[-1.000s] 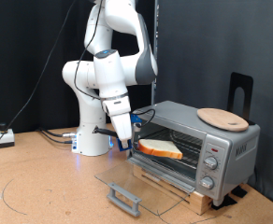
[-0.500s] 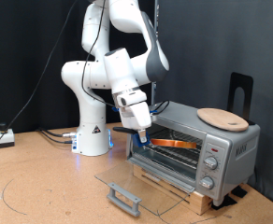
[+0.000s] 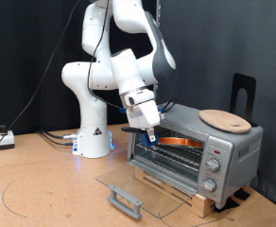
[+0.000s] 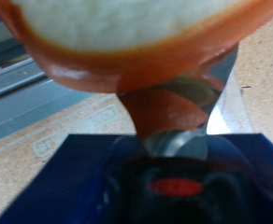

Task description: Make a piece of toast with the oven

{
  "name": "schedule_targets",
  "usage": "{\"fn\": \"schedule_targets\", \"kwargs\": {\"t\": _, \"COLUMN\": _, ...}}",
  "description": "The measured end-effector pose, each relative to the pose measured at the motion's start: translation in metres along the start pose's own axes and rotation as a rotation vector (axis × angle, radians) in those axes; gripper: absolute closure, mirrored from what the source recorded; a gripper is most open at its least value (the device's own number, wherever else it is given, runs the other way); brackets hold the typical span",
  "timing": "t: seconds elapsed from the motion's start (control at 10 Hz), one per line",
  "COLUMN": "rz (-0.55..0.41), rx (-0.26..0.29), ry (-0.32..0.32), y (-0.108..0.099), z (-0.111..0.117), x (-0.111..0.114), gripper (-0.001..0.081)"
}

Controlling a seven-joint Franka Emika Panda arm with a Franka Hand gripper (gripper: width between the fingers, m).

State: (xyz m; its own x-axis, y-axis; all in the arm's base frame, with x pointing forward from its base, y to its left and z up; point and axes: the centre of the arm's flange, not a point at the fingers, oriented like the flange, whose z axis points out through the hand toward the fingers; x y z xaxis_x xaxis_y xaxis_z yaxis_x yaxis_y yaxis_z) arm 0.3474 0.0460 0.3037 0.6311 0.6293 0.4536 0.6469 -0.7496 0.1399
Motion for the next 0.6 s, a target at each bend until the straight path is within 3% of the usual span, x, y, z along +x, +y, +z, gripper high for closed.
{"fn": "schedule_targets", "kwargs": {"t": 0.3, "rz": -0.037, "rx": -0.072, "ry": 0.086, "y": 0.008, "z": -0.005, "x": -0.014, "gripper": 0.041}}
{"fn": "schedule_targets", "kwargs": {"t": 0.6, "rz": -0.048, "rx": -0.101, "ry": 0.082, "y": 0.025, "z": -0.007, "x": -0.03, "gripper": 0.041}}
